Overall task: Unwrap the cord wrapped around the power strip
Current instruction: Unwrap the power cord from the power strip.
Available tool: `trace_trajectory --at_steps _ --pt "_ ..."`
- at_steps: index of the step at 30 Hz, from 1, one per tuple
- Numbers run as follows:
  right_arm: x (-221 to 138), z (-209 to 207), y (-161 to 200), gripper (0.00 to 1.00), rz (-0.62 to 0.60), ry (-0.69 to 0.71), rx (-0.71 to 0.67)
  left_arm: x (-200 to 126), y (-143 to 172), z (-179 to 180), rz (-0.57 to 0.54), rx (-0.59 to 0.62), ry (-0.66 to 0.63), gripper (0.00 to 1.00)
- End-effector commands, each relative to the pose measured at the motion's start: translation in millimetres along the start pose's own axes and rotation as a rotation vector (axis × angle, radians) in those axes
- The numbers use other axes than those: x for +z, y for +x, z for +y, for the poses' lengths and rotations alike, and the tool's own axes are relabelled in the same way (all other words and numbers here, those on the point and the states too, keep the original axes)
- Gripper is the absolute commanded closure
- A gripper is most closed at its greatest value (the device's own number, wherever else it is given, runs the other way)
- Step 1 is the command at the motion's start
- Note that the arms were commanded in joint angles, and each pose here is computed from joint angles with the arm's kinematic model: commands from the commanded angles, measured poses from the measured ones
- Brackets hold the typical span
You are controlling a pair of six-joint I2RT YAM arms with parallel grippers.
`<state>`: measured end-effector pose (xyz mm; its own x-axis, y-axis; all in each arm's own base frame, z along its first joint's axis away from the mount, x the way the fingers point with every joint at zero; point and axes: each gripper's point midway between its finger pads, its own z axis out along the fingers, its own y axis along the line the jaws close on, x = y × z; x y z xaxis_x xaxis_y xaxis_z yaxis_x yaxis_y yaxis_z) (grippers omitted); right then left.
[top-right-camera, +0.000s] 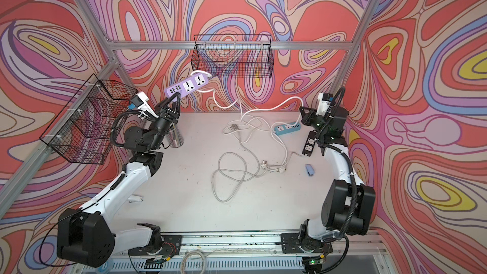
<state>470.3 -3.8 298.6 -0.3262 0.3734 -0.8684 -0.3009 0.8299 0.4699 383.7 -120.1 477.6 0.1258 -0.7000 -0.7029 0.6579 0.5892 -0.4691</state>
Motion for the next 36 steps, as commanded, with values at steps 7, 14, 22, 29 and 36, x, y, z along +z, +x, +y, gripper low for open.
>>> trace_trajectory --at_steps 7,14,22,29,36 --pt "47.1 -35.1 129.9 1.00 0.207 0.056 0.101 25.3 -69.7 -65.6 -0.168 0.020 0.228 1.00" --pt "57.3 -38.0 176.1 1.00 0.301 0.073 0.113 31.0 -82.6 -80.2 -0.182 0.005 0.275 1.00" --pt "41.4 18.4 137.0 0.20 0.230 -0.079 0.021 36.5 -61.4 -69.7 -0.131 -0.050 0.284 1.00" --pt "15.6 103.2 55.3 0.02 0.058 -0.245 -0.197 45.9 -35.1 -77.8 -0.070 -0.130 0.319 1.00" --pt "9.6 220.7 5.4 0.02 -0.160 -0.548 -0.395 54.4 4.8 -99.8 0.015 -0.230 0.364 1.00"
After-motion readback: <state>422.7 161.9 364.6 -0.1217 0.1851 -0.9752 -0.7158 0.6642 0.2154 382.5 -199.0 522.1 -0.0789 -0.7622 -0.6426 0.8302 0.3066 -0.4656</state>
